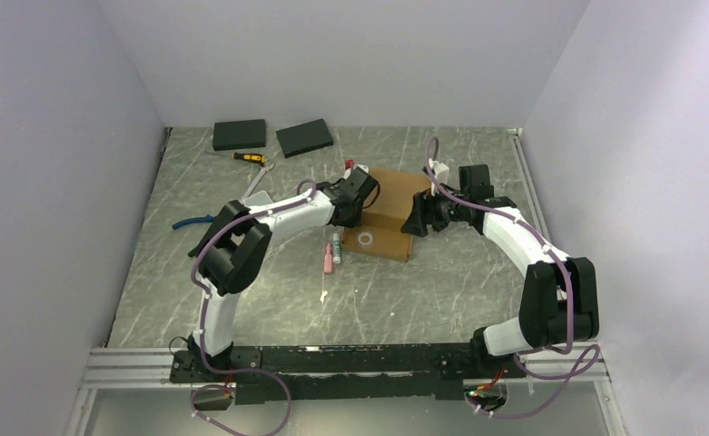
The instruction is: Fold the paper box
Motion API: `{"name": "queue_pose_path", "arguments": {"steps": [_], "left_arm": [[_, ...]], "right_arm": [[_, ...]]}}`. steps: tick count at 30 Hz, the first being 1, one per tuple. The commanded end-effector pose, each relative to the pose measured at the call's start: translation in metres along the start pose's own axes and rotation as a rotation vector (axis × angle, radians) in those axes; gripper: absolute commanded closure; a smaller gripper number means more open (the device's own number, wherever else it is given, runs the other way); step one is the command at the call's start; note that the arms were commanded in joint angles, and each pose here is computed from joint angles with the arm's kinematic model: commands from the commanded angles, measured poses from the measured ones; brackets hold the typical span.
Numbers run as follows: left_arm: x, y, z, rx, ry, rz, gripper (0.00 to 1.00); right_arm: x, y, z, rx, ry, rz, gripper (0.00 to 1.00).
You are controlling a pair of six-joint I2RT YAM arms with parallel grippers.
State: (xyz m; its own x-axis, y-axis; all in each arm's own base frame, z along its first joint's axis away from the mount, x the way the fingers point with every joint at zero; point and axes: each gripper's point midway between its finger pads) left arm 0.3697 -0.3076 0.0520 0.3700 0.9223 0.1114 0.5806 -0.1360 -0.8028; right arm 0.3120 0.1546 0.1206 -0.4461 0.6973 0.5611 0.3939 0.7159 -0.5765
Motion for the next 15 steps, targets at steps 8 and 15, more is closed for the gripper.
{"name": "queue_pose_path", "arguments": {"steps": [8, 15], "left_arm": [[-0.003, 0.022, 0.009, 0.02, 0.079, -0.146, 0.95], [-0.007, 0.013, 0.012, 0.013, 0.055, -0.089, 0.77]], "right_arm": [[0.007, -0.006, -0.02, -0.038, -0.06, -0.01, 0.29], [0.008, -0.006, -0.021, -0.037, -0.059, -0.013, 0.28]]}}
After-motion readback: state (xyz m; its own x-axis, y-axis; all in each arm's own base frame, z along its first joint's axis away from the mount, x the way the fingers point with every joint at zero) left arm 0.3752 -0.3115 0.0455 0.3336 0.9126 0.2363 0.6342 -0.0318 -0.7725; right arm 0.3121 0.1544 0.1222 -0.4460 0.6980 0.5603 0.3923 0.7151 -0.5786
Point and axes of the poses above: each gripper's point midway between its finger pads, its own y axis out along the fingers, its own x axis along the line the jaws close on, z = x × y, and after that the axes turned 13 degrees about y, right-handed
